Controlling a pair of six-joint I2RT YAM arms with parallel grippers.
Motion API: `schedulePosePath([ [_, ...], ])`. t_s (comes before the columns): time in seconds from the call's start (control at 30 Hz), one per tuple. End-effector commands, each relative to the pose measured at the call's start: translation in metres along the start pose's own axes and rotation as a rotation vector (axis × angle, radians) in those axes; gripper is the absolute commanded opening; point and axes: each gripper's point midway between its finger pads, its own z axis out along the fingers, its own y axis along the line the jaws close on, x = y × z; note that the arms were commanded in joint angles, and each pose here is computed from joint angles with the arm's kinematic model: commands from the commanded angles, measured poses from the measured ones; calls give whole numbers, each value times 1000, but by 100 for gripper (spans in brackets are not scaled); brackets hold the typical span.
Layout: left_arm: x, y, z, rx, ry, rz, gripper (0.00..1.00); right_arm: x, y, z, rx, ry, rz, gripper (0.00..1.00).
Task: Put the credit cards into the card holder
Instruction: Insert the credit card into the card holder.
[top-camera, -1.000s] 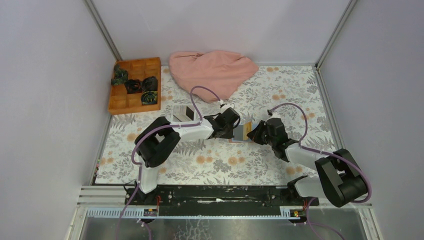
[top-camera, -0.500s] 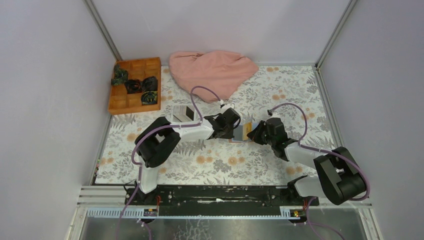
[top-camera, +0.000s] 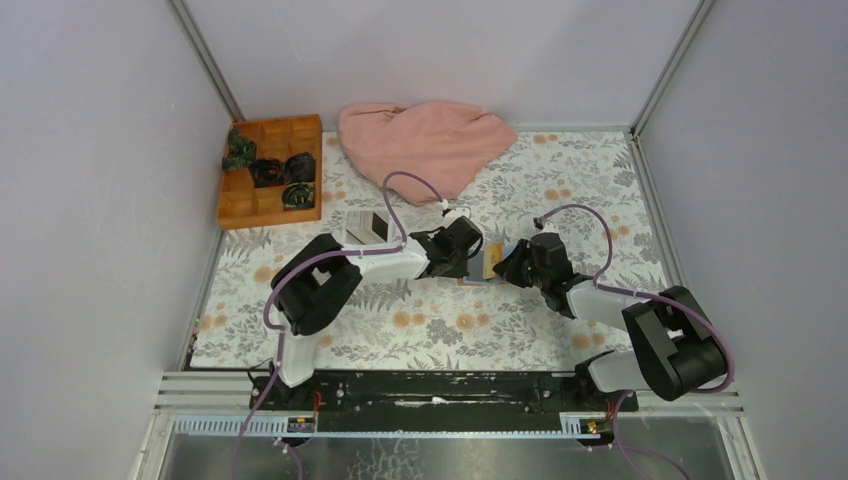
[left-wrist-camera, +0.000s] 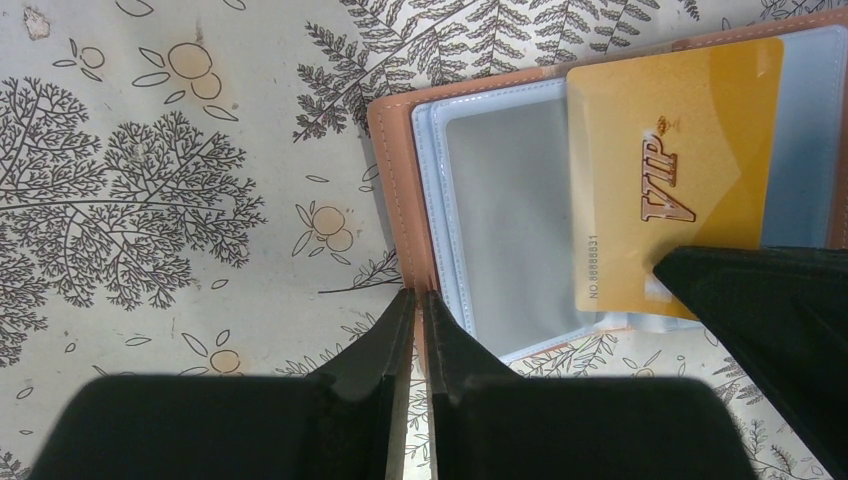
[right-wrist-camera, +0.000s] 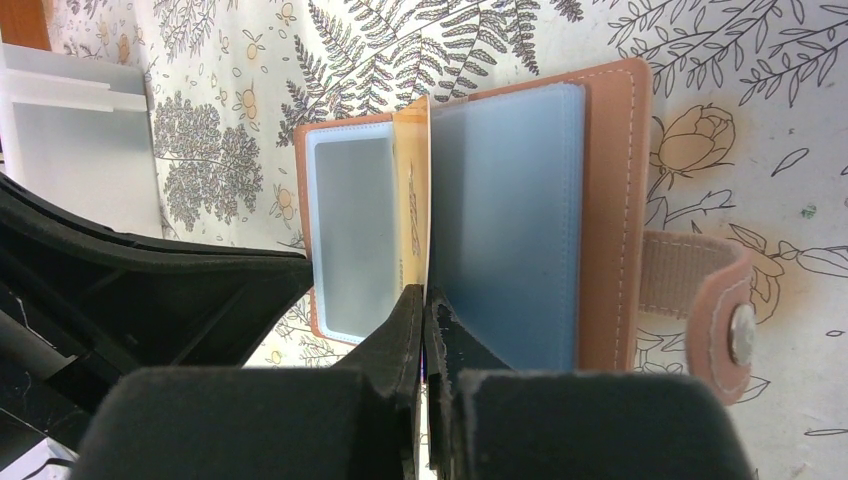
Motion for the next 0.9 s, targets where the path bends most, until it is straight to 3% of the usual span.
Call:
schedulePosePath([
  [0.0,3,0,5,-26,8,31,13,39,-41,-7,142,132,-9,0],
  [0.87,3,0,5,-39,6,47,12,69,-46,-8,101,210,53,0],
])
